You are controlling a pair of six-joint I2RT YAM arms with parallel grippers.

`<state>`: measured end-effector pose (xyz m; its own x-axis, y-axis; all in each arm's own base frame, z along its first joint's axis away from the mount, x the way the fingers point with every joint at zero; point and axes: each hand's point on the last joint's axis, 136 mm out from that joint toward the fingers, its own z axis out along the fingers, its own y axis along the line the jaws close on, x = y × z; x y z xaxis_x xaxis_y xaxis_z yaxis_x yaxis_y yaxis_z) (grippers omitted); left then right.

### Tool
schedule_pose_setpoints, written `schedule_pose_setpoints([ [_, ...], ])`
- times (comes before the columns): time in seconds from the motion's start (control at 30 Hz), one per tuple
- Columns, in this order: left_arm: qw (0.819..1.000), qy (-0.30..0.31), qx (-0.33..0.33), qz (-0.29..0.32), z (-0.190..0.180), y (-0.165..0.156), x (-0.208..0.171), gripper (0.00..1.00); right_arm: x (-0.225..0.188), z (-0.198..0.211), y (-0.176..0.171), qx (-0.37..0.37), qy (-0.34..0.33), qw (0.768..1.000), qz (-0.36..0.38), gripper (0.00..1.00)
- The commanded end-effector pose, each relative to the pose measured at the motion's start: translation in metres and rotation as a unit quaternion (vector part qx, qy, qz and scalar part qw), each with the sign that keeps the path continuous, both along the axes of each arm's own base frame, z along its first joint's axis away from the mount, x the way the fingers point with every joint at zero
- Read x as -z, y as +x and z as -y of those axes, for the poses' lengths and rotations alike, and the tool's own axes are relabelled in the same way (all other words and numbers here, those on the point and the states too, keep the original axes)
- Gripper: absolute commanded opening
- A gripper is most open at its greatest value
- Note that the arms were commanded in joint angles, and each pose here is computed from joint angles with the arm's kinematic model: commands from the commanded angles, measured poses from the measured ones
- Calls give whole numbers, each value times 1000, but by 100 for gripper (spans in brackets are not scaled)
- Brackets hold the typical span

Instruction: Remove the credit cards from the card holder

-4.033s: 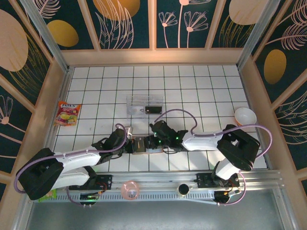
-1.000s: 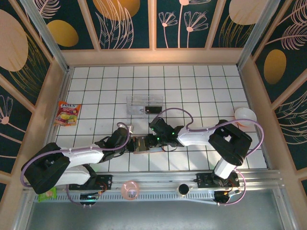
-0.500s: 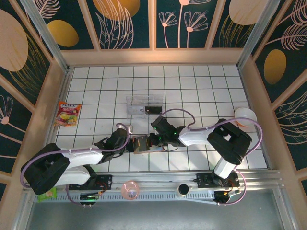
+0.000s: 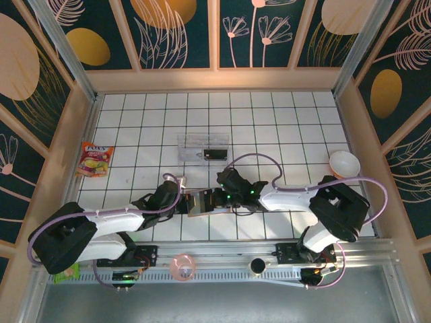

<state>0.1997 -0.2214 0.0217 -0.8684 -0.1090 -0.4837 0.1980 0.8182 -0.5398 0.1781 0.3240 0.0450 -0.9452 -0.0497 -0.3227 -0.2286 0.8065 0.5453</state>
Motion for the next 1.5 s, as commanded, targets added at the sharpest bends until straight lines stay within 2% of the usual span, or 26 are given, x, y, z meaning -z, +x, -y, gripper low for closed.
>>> schedule_pose_setpoints([
  [0.0,999,31,4,-20,-9,-6,12,0,0,22,1,21,-50,998,15,0],
  [0.47,999,30,13,-15,-2,-1,11,0,-14,19,3,-12,-84,996,28,0],
  [0.77,1000,24,13,-15,1,0,10,0,-10,29,3,4,-91,996,25,0],
  [1.1,999,20,22,-17,4,-1,10,0,-8,6,-3,-21,-57,998,18,0],
  [1.4,999,22,30,-23,7,-2,14,0,1,-1,-4,-30,-30,999,3,18],
  [1.47,999,22,30,-23,7,-2,14,0,3,0,-2,-27,-31,999,3,19],
])
